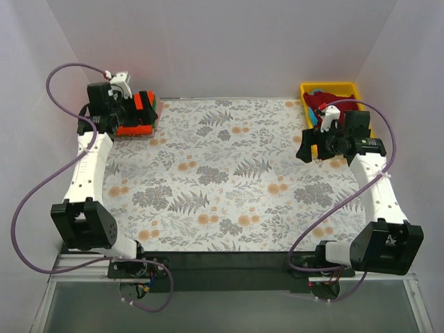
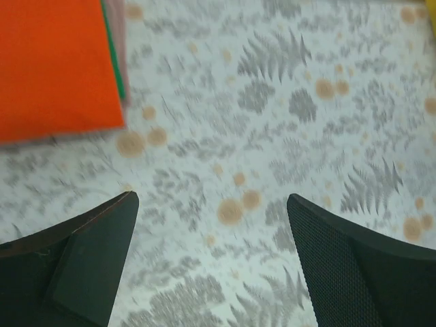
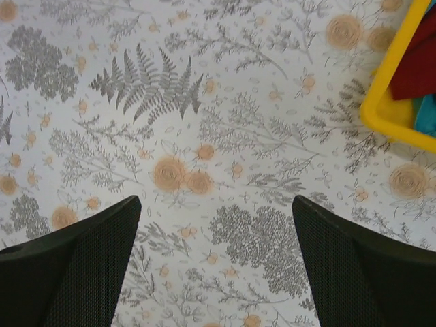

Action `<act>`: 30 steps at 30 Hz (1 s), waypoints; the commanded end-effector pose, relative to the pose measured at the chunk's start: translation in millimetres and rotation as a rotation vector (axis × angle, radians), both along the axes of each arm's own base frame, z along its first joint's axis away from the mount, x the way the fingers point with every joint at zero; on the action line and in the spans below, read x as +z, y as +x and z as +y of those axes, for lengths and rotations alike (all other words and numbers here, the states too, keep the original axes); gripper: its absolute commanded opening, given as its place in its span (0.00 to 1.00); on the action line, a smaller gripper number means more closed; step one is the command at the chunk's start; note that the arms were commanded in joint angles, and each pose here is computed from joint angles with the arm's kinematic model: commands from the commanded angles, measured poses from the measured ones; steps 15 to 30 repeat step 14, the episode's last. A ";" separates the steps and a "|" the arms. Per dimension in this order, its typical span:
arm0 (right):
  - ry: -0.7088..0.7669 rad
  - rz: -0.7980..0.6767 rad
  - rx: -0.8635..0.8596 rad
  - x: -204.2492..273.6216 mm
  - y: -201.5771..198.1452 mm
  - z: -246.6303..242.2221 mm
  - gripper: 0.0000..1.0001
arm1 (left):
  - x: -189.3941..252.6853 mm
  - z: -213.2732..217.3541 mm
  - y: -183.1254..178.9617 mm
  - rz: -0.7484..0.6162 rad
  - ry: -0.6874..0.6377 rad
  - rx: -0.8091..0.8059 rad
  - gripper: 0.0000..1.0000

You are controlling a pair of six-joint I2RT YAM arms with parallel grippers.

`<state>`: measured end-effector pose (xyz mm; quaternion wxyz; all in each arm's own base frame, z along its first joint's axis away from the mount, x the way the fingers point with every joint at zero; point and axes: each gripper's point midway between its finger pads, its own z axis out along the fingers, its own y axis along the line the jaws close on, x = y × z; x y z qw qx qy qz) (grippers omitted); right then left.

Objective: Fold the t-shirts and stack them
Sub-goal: Neatly place the folded tshirt to the corner

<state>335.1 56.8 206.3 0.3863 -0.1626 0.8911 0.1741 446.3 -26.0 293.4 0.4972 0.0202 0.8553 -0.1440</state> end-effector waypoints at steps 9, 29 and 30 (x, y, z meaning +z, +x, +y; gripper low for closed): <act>0.004 0.148 0.067 -70.8 -81.3 8.5 0.98 | -117.6 -42.8 -133.6 0.302 -0.117 -0.060 0.92; 0.001 0.119 0.063 -67.1 -84.1 8.3 0.98 | -107.0 -44.4 -145.2 0.275 -0.104 -0.086 0.92; 0.001 0.119 0.063 -67.1 -84.1 8.3 0.98 | -107.0 -44.4 -145.2 0.275 -0.104 -0.086 0.92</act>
